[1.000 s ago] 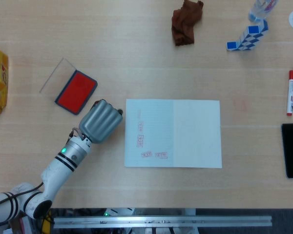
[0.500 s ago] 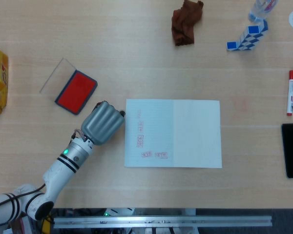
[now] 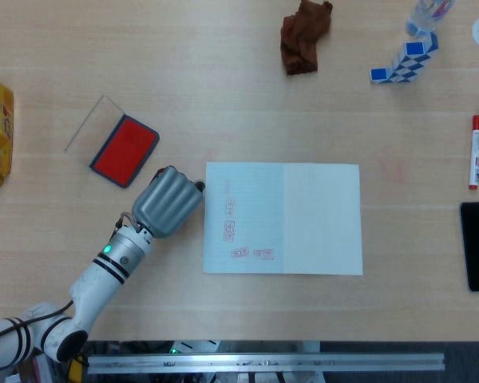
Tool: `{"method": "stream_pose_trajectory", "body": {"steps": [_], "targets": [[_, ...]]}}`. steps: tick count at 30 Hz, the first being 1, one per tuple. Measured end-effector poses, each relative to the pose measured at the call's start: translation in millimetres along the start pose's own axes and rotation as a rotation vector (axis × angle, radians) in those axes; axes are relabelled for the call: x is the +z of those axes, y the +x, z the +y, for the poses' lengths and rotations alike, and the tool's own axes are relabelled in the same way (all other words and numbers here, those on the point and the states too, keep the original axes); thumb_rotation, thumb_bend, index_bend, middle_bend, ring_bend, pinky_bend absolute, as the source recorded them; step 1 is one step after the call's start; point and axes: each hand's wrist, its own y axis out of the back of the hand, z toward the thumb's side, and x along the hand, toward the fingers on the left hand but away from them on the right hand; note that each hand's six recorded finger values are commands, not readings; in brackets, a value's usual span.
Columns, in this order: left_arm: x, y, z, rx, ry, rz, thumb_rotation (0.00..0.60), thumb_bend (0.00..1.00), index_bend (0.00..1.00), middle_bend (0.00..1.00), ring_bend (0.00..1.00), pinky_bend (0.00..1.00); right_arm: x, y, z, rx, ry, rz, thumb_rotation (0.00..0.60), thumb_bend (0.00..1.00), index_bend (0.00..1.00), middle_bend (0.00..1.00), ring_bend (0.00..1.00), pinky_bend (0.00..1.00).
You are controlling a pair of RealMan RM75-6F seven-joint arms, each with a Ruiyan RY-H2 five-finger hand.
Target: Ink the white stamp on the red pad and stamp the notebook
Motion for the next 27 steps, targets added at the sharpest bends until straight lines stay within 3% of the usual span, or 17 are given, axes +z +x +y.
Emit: {"method": "stream_pose_trajectory", "body": {"steps": [8,15,19,27], "targets": [[-4.0,-5.3,5.3,0.0,0.006,0.014,0.6,0.32,0.36,0.99,1.0,1.0,0.4,-0.5,1.9,-0.005,0.0,0.001,0.6,0.12,0.46,0.49,0.41,0.57],[-13.7,-16.4,18.9,-0.018,0.0,0.038,0.6,0.32,0.23,0.84,0.87,1.0,1.3,-1.7,4.8,-0.013,0.001,0.005,0.6,0.12,0.46,0.49,0.41,0.57],[-27.0,-23.5,33.7,-0.023,-0.061,0.076,0.6,0.32,0.23,0.78,0.8,1.0,3.3,-5.0,7.5,-0.017,0.003,0.014,0.6,0.12,0.46,0.49,0.41,0.57],[-81.1,-35.5,50.4,-0.052,-0.285,0.23,0.6,0.32,0.24,0.73,0.74,1.0,15.8,-16.6,7.5,0.004,0.003,0.065,0.6,0.12,0.46,0.49,0.4,0.57]]}}
